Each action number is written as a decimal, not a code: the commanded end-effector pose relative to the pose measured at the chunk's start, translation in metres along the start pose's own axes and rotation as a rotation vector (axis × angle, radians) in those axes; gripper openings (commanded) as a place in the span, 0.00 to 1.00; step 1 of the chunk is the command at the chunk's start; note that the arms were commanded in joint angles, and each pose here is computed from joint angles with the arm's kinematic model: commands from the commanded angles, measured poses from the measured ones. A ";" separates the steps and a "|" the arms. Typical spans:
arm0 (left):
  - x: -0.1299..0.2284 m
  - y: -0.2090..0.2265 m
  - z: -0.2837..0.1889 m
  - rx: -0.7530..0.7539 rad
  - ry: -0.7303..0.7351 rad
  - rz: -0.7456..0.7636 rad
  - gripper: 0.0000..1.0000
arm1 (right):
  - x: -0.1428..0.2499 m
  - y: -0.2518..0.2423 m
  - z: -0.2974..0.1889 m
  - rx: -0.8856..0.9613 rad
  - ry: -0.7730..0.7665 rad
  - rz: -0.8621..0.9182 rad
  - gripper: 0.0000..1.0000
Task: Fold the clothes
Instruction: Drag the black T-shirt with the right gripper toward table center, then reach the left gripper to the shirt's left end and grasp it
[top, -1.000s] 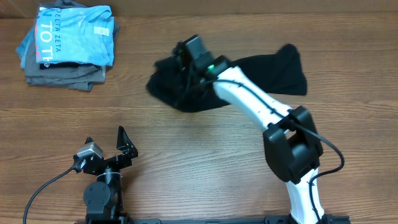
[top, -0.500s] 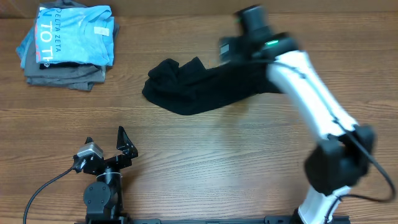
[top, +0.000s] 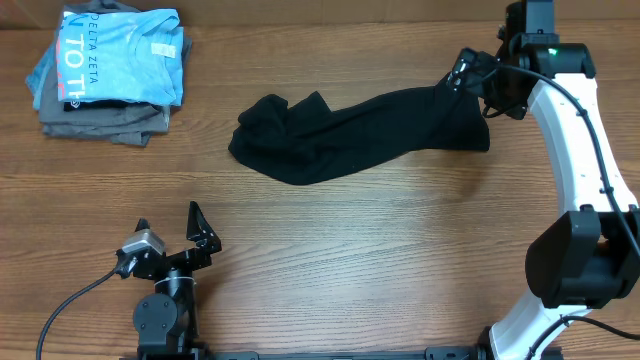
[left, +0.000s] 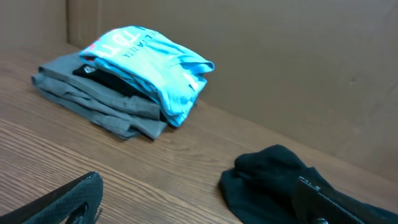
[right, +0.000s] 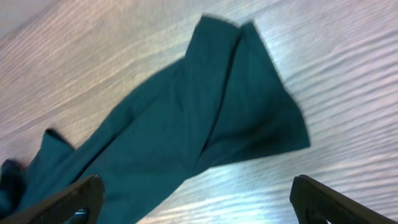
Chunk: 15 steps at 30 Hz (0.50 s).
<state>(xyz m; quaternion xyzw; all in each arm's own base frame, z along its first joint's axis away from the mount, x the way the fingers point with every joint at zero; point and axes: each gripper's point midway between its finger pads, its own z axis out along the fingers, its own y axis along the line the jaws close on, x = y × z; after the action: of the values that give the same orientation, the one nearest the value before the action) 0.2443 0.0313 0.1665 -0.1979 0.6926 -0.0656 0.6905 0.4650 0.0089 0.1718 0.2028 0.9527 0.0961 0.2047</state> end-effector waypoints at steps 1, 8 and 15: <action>-0.001 -0.010 -0.001 0.056 0.000 -0.036 1.00 | 0.013 0.015 0.009 -0.087 0.071 0.021 1.00; -0.016 -0.066 -0.013 0.369 -0.013 -0.105 1.00 | 0.025 0.049 0.010 -0.189 0.121 0.104 1.00; -0.039 -0.095 -0.029 0.496 0.000 -0.081 1.00 | 0.041 0.069 0.012 -0.190 0.145 0.054 1.00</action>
<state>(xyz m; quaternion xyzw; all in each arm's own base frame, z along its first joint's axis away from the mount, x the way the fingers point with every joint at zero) 0.2425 -0.0273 0.2098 -0.0948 0.6538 -0.2250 0.7162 0.4619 0.0774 0.1667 0.2025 0.9456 0.1988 0.1592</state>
